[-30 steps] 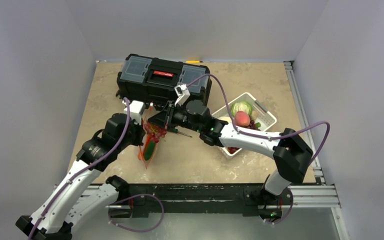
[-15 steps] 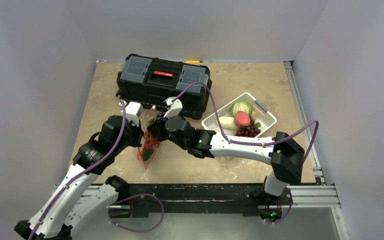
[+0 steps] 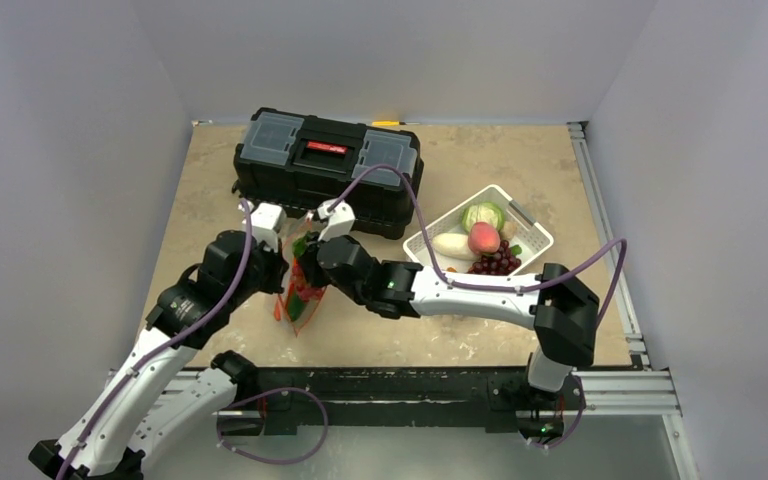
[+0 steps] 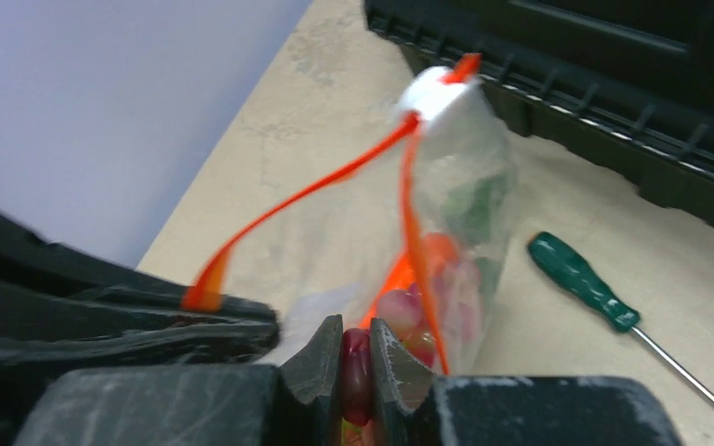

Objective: Place the food in the zip-top bag and seal the zipper
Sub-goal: Place the fake fruit in the zipper food storage bag, then pick up the fake fruit from the bin.

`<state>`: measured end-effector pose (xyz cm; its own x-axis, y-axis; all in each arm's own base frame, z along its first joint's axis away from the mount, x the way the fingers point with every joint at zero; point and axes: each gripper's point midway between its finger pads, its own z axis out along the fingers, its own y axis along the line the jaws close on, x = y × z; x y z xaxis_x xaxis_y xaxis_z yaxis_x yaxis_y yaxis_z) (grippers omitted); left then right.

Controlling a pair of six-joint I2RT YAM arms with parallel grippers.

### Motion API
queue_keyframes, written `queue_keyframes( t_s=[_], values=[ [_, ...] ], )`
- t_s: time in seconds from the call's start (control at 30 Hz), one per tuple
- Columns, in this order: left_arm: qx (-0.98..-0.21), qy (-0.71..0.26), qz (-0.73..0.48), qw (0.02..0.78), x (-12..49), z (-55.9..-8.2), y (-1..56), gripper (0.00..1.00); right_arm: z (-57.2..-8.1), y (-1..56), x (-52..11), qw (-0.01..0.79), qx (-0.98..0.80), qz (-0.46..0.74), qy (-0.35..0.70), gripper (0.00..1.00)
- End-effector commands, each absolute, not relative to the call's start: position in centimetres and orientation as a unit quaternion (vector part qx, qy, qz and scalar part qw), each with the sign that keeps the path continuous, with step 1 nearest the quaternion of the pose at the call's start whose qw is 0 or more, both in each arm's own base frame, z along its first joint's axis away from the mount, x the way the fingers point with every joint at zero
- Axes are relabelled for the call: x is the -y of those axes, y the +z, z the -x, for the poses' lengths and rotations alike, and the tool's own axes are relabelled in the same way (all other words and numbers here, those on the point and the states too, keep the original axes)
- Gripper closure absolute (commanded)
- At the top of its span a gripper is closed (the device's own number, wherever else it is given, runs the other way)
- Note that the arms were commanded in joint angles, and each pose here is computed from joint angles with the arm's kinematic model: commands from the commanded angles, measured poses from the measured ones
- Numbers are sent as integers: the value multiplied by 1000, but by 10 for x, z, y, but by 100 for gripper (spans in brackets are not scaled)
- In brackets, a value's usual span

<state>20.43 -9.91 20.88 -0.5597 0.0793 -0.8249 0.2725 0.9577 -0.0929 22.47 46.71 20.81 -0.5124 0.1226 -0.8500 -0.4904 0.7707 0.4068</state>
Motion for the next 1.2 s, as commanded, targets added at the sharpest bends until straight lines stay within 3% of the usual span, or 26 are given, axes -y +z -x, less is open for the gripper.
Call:
queue_keyframes(
  t_s=[0.0,0.1,0.2,0.73,0.97,1.17],
  values=[
    [-866,-109,-100,477,101,-211,219,100,-215,250,-494,484,-780,141,372,80],
    [-866,-108,-100,478,101,-212,220,100,-212,260,-494,483,-776,144,380,57],
    [-867,-108,-100,477,101,-211,219,100,-211,266,-489,486,-774,149,378,46],
    [-868,-113,-105,472,104,-211,218,100,-205,329,-397,558,-741,131,352,43],
    [-867,-118,-108,472,106,-210,218,100,-222,290,-304,594,-770,70,223,34],
    [-867,-123,-111,471,108,-210,219,100,-253,233,-220,563,-811,-29,157,33]
  ],
)
